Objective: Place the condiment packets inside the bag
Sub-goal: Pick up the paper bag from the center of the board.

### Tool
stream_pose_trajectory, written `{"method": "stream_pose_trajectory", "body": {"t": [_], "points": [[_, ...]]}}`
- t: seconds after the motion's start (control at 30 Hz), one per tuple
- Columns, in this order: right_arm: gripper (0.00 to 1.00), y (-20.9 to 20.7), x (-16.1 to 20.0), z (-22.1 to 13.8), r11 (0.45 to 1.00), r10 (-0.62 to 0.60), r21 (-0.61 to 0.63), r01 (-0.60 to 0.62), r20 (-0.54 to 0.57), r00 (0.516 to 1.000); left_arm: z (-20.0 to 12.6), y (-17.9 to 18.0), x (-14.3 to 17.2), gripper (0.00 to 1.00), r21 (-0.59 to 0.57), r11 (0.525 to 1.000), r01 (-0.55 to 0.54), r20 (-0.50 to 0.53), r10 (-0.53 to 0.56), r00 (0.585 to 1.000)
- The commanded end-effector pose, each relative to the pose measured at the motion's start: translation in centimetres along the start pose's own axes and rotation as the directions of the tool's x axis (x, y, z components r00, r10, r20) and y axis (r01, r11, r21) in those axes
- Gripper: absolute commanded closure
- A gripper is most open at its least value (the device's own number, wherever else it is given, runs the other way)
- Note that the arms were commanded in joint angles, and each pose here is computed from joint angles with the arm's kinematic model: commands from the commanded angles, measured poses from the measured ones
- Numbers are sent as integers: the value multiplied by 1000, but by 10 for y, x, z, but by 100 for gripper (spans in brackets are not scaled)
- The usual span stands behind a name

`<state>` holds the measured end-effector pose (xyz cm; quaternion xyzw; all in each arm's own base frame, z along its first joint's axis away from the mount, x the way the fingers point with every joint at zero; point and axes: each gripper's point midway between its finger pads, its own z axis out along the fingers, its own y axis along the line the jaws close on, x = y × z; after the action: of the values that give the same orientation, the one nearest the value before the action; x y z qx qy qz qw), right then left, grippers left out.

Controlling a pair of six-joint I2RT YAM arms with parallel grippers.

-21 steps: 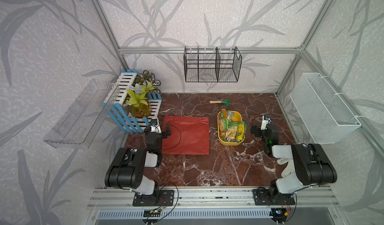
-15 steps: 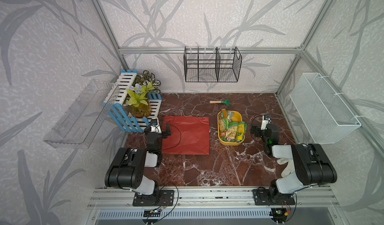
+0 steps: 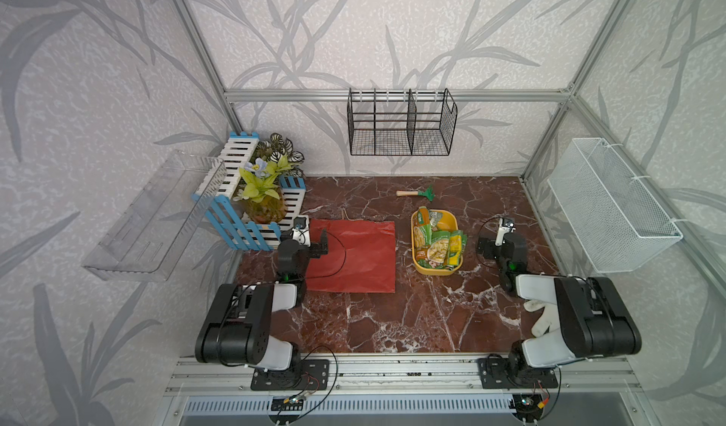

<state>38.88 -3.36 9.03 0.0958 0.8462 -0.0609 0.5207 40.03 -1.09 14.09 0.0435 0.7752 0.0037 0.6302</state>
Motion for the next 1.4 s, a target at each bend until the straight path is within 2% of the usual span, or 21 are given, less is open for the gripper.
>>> {"method": "stream_pose_trajectory", "body": {"t": [0.0, 0.03, 0.07, 0.13, 0.17, 0.2, 0.27, 0.33, 0.4, 0.5, 0.6, 0.7, 0.83, 0.97, 1.17, 1.27, 1.37], "points": [[1, -9, -35, -16, 994, 88, 60, -86, -29, 996, 2, -21, -23, 0, 146, 989, -20, -60, 29, 998], [1, -4, -44, -22, 991, 133, 23, -133, -8, 991, 2, -29, -29, 0, 192, 981, -25, -65, 39, 997], [1, -3, -52, -29, 972, 236, 7, -236, 22, 971, 3, -36, -33, 0, 236, 971, -27, -81, 47, 996], [1, -7, -56, -45, 873, 488, -6, -488, 25, 872, 7, -47, -39, 0, 305, 952, -10, -136, 54, 989], [1, 1, -60, -52, 846, 532, -61, -530, 7, 847, 7, -54, -39, 0, 338, 941, 4, -177, 60, 982], [1, 12, -64, -57, 838, 531, -140, -527, -7, 847, 7, -58, -40, 0, 361, 932, 18, -206, 61, 977], [1, 37, -70, -63, 838, 482, -254, -483, -68, 873, 6, -64, -44, 0, 376, 925, 46, -238, 49, 970], [1, 51, -60, -66, 861, 426, -228, -454, -165, 890, 5, -72, -47, 0, 382, 922, 68, -245, 30, 969], [1, 72, -49, -72, 901, 335, -216, -376, -203, 920, 6, -82, -51, 0, 378, 921, 96, -252, 2, 968], [1, 102, -40, -85, 936, 217, -233, -264, -210, 953, 13, -98, -51, 0, 375, 917, 132, -290, -19, 957], [1, 124, -39, -97, 947, 137, -259, -192, -214, 967, 25, -108, -49, 0, 361, 915, 179, -331, -53, 942], [1, 141, -43, -109, 940, 103, -297, -166, -218, 971, 39, -111, -43, 0, 328, 915, 235, -382, -99, 919], [1, 162, -46, -124, 925, 59, -356, -132, -209, 976, 56, -114, -35, 5, 273, 931, 244, -417, -114, 902], [1, 175, -46, -132, 910, 40, -396, -123, -211, 977, 68, -116, -23, 18, 222, 941, 254, -452, -132, 882], [1, 174, -46, -139, 906, 51, -403, -133, -208, 977, 80, -124, -12, 42, 217, 939, 265, -486, -132, 864], [1, 171, -50, -146, 898, 70, -416, -145, -189, 979, 85, -126, -16, 59, 219, 941, 258, -481, -126, 868], [1, 168, -55, -153, 888, 87, -434, -153, -169, 982, 86, -130, -29, 82, 235, 945, 229, -448, -104, 888]]}}
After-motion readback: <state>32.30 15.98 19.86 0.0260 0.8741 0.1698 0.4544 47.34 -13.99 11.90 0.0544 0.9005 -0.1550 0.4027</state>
